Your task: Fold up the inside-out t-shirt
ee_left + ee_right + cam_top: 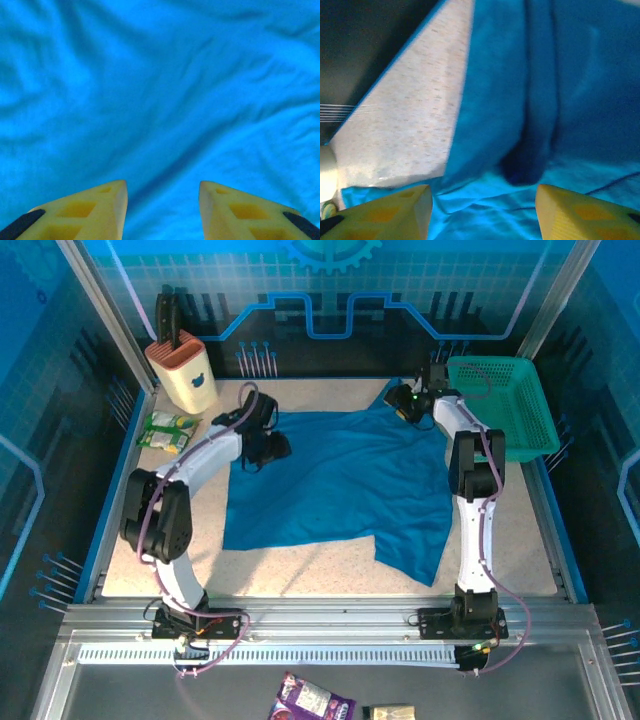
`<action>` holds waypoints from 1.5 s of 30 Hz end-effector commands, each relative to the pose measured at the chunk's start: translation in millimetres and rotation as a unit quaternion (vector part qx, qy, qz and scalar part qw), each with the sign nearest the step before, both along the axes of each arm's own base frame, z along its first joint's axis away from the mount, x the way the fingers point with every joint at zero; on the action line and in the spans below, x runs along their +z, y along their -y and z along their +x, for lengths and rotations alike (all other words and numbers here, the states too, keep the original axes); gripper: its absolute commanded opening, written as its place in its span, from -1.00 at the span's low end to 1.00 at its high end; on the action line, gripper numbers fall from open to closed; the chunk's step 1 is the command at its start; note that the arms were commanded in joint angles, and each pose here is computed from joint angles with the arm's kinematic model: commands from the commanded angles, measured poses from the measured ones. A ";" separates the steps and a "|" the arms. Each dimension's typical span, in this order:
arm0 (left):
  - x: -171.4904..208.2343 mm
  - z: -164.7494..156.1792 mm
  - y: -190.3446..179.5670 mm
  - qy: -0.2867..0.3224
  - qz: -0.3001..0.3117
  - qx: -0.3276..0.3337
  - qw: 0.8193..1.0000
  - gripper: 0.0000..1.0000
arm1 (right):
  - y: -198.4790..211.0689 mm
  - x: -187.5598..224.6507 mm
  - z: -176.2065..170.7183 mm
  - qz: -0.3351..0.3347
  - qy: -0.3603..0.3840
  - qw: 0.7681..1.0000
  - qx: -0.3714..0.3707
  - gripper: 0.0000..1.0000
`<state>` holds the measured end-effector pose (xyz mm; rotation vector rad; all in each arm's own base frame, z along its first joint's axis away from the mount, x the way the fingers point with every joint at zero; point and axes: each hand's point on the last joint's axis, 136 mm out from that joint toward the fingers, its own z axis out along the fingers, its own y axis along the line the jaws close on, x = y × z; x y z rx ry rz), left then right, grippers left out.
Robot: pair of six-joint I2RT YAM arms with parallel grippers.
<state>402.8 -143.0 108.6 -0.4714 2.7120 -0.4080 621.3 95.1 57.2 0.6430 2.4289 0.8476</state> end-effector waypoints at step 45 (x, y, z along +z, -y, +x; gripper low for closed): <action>-53.9 -121.6 -36.7 -0.080 0.046 0.044 0.995 -0.15 | -14.6 86.7 23.0 0.081 0.172 0.981 0.021 0.35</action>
